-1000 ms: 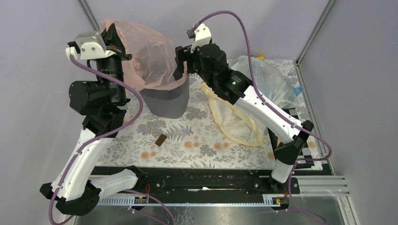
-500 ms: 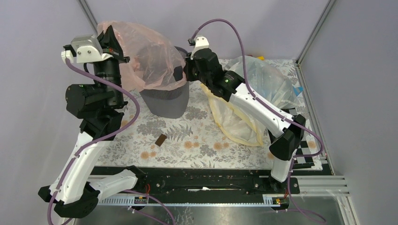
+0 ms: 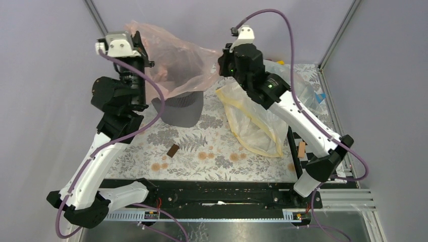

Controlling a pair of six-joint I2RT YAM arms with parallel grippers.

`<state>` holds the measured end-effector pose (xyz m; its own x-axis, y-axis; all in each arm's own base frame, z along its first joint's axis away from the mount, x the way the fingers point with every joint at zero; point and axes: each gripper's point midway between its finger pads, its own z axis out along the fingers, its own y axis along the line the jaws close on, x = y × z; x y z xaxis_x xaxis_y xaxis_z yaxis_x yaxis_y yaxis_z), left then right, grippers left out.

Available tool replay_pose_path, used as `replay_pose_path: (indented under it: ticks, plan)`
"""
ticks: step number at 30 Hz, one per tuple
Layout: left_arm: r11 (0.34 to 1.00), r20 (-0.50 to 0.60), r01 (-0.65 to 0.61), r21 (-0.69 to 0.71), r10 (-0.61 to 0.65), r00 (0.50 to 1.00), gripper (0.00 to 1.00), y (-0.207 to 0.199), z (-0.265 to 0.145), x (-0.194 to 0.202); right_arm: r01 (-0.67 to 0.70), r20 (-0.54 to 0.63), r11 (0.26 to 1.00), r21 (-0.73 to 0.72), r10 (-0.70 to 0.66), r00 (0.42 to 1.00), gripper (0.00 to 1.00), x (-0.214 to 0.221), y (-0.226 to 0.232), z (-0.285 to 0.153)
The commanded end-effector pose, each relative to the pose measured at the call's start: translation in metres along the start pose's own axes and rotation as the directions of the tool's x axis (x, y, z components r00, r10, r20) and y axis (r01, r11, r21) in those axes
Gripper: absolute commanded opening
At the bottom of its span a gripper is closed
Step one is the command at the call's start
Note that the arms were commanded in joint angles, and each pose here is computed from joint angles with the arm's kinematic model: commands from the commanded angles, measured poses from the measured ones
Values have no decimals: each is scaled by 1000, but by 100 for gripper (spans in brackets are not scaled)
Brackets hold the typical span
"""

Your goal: Put the trash bags into the trash bin

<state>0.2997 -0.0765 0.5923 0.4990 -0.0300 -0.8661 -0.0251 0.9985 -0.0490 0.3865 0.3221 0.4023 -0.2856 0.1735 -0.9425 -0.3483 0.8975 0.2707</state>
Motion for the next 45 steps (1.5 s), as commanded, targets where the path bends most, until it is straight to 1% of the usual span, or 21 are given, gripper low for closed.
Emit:
replay_pose_path:
  ticks: [1,6,8,11,13,17,21,24,29,32,33,34,35,37,39,40,42,45]
  plan:
    - [999,-34,-14,-38,12,999,0,4,5,7,-22,99,997,79,14,995,0,-35,-26,-22]
    - [997,-71,-44,-64,40,997,0,7,10,18,-16,128,994,109,2,992,0,-47,-34,-28]
    - [990,-128,-75,-119,59,990,0,17,13,31,-11,130,993,118,-5,991,0,-48,-36,-26]
    - [980,-256,-123,-156,80,963,0,31,16,63,0,119,994,110,-13,993,0,-45,-34,-19]
    - [982,-297,-115,-152,65,953,0,38,14,78,3,111,994,109,-15,994,0,-41,-33,-15]
    - [984,-408,-121,-133,57,911,0,45,7,115,3,113,995,103,-14,993,0,-38,-33,-10]
    - [984,-490,-126,-128,48,870,0,50,-2,149,6,107,997,80,-14,994,0,-36,-29,-4]
    - [986,-524,-95,-136,10,852,0,49,-7,172,16,88,998,53,-20,996,0,-29,-24,2]
    - [987,-601,-83,-140,-18,799,0,51,-11,211,24,28,998,-52,-22,999,1,-12,-4,13]
    - [986,-638,-79,-146,-33,770,0,54,-17,227,4,-23,993,-114,-6,1000,10,3,8,17]
    - [986,-647,-80,-149,-36,762,0,55,-19,232,-6,-38,991,-131,1,999,22,8,11,18]
    - [985,-655,-80,-150,-38,755,0,56,-21,236,-15,-54,990,-144,8,999,37,13,14,20]
    - [985,-665,-83,-154,-41,746,0,57,-24,242,-24,-69,988,-150,13,998,45,19,15,22]
    - [985,-681,-85,-153,-43,731,0,58,-27,252,-56,-98,987,-149,42,994,56,28,18,29]
    - [983,-689,-90,-158,-44,723,0,60,-28,262,-104,-140,983,-152,83,987,64,39,23,37]
    - [983,-690,-93,-161,-45,723,0,61,-27,266,-130,-161,980,-151,106,981,66,44,26,41]
    - [982,-692,-94,-163,-46,720,0,62,-26,275,-192,-198,971,-143,162,967,67,54,31,48]
    - [984,-681,-84,-158,-47,731,0,61,-19,279,-280,-215,959,-37,266,940,67,64,26,61]
